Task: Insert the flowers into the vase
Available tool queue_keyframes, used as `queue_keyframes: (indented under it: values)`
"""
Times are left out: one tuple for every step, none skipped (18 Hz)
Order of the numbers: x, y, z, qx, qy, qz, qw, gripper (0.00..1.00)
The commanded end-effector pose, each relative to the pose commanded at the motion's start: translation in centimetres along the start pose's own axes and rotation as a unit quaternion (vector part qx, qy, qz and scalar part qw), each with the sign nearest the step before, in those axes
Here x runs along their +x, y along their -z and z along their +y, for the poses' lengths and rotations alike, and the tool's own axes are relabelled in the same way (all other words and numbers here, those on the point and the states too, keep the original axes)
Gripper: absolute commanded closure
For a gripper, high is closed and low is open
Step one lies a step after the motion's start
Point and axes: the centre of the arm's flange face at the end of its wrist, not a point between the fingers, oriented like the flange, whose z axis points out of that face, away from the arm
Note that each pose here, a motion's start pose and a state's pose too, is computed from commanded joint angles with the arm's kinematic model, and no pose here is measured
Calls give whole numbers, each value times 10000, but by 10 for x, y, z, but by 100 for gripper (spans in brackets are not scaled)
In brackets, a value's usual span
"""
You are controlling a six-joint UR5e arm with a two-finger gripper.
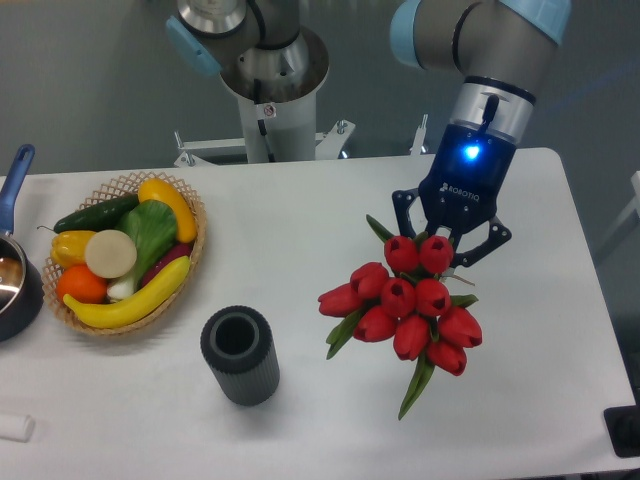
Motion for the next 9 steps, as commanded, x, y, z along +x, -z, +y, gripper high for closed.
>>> queue_keyframes:
  values:
    - [0,-1,1,0,7,0,10000,78]
    - [1,-3,2,-7,16,25,10000,78]
    - [2,-4,3,-12,24,39,10000,78]
    - [1,-5,1,-7,31,38,10000,78]
    - [1,-5,1,-7,76,38,10000,78]
    - [1,-5,1,-7,122,38,9999,78]
    - [1,-5,0,-4,125,34,9999,78]
    - [1,-5,0,-4,125,33,9999,78]
    - [0,-5,1,-4,125,33,9999,78]
